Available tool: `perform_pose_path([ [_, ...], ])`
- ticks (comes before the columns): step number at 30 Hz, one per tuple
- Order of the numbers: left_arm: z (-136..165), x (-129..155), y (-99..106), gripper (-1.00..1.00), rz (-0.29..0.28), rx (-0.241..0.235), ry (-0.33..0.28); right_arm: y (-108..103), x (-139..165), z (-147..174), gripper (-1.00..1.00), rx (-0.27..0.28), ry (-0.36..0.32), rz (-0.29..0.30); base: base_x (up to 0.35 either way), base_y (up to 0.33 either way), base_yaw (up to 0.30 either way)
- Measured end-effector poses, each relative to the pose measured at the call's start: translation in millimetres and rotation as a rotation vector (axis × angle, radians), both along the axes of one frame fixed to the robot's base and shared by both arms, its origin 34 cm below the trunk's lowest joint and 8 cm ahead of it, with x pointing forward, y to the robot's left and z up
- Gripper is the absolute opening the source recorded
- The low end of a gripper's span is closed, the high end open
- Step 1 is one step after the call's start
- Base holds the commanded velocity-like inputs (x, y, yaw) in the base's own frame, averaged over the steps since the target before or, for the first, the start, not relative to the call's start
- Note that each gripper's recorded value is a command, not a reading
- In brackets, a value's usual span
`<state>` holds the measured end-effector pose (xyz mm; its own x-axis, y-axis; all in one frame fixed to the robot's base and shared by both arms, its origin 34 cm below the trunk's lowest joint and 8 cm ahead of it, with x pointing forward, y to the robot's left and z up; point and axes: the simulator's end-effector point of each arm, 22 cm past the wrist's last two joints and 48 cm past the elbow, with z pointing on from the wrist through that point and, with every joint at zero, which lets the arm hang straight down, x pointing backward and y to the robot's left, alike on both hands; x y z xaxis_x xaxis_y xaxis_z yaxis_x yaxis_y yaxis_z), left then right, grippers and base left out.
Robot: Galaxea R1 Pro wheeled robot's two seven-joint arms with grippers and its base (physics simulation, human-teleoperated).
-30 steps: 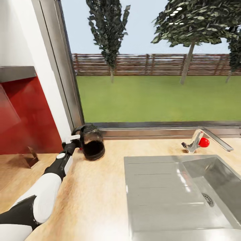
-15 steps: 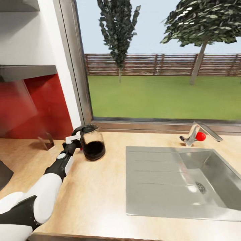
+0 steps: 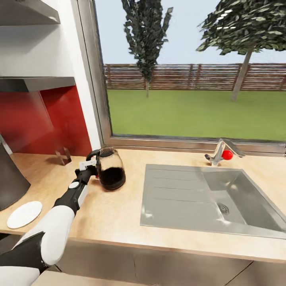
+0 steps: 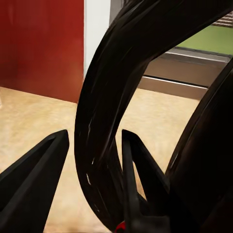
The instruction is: Set up a coffee station on the kitchen countertop: keep the coffee maker on the countertop, move the bottle of coffee from the kitchen shelf to the counter next to the coffee maker, place a paper coffee filter on top of the coffee maker, put the saucer next to the coffee maker with the coffee cup on the saucer, and place the electric kettle next to the coffee maker.
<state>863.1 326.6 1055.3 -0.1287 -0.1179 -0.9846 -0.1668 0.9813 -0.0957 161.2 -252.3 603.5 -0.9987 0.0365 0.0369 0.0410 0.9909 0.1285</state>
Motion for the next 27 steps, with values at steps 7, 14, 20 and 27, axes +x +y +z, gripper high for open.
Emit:
perform_pose_path([
  [7, 10.2, 1.1, 9.1, -1.00, 0.015, 0.003, -0.021, 0.8, 0.4, 0.0, 1.00, 0.003, -0.001, 0.000, -0.326, 0.083, 0.000],
  [14, 13.3, 1.4, 13.2, -1.00, 0.019, 0.009, -0.025, 1.9, 0.5, 0.2, 1.00, 0.005, -0.002, -0.001, -0.259, 0.232, 0.174],
  [20, 14.6, 1.0, 14.9, -1.00, 0.022, 0.012, -0.028, 3.3, 0.8, 0.3, 1.00, 0.008, -0.003, -0.001, -0.109, 0.152, 0.276],
  [27, 54.8, -1.5, 64.8, -1.00, 0.212, 0.043, -0.056, 3.9, 0.5, 0.3, 1.00, 0.009, -0.003, 0.000, -0.006, 0.009, 0.193],
])
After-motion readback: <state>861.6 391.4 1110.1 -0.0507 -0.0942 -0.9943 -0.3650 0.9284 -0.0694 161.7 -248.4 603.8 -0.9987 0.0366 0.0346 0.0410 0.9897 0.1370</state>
